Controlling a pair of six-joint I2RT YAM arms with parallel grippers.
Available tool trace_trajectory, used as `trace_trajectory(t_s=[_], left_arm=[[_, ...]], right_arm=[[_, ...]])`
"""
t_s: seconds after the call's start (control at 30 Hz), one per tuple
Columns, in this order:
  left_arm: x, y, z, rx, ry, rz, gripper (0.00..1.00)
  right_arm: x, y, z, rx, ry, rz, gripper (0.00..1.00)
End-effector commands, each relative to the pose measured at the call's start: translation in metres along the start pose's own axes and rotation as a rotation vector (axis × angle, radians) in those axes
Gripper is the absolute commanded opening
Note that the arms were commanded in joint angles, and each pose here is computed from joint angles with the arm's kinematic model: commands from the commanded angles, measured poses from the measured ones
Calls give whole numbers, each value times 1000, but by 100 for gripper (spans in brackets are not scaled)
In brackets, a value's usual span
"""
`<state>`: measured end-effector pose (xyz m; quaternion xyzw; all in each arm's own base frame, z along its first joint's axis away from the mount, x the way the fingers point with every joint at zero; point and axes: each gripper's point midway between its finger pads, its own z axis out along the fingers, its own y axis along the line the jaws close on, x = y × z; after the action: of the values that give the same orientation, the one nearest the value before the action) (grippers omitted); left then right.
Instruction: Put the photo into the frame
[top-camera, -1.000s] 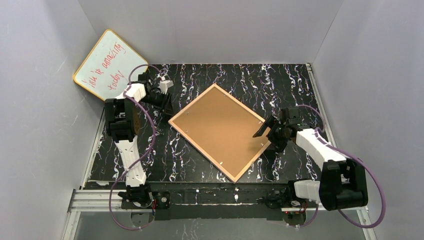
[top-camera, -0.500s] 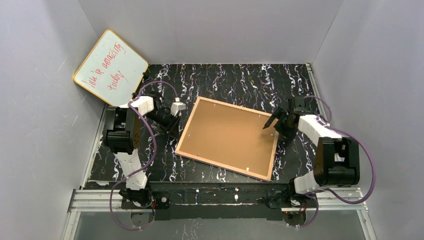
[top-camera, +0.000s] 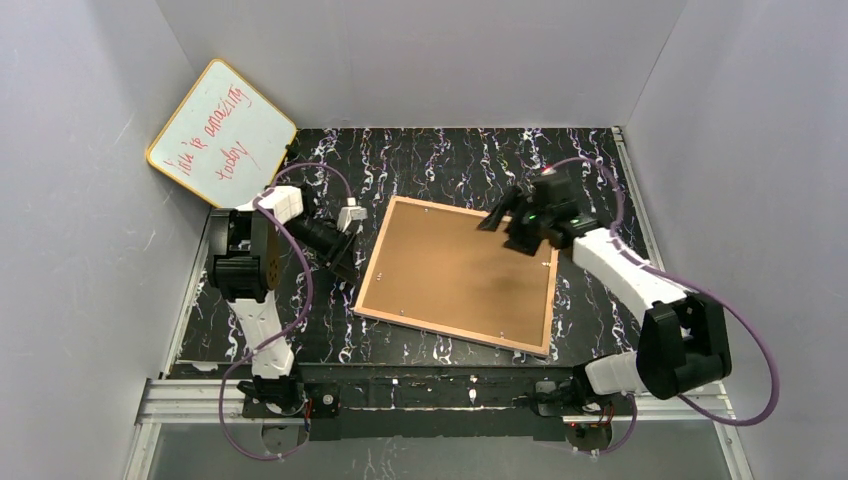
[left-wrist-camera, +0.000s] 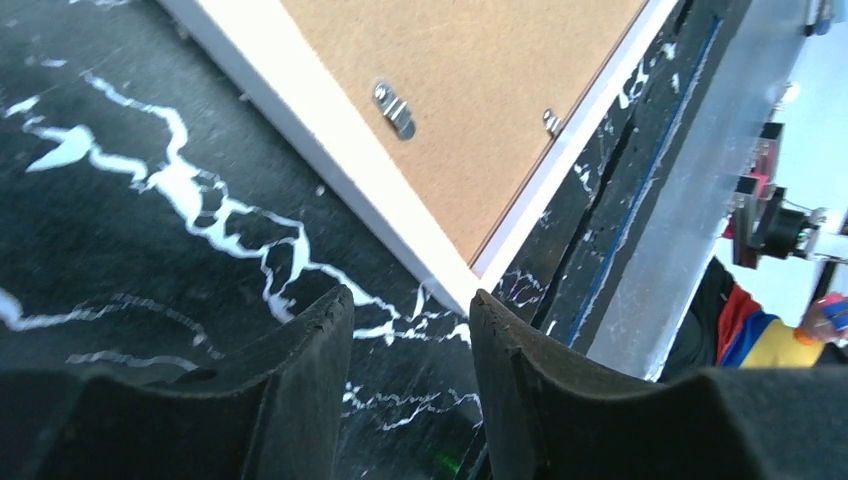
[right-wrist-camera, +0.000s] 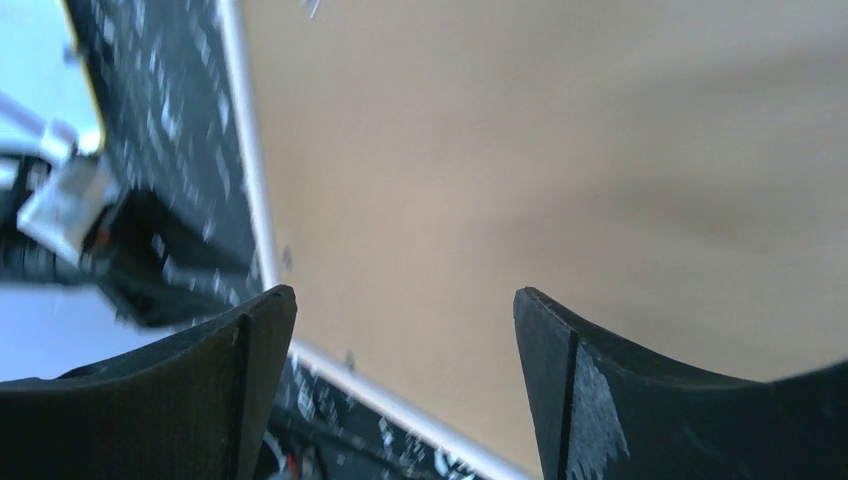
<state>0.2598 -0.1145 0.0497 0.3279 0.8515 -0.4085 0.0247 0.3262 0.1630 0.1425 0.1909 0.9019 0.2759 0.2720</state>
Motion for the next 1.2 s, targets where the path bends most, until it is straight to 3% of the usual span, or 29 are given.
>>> trace_trajectory(t_s=[0.0,0.13,0.37,0.5,0.73,1.17], left_arm=[[-1,-15,20,118,-17,-57,45],[7,-12,31,133,14,-77,42],[15,0,38,82,42,-90,23],[17,2,41,80,43,-101,20],[21,5,43,69,47,-112,16],[18,7,44,64,36,-113,14]], right_arm=[[65,64,20,-183,113,13,86],[110,100,43,-239,196,-17,83],[173,148,82,-306,334,-71,79],[201,164,102,-319,386,-82,74],[228,172,127,-307,441,-75,70],[236,172,142,-291,453,-53,68]])
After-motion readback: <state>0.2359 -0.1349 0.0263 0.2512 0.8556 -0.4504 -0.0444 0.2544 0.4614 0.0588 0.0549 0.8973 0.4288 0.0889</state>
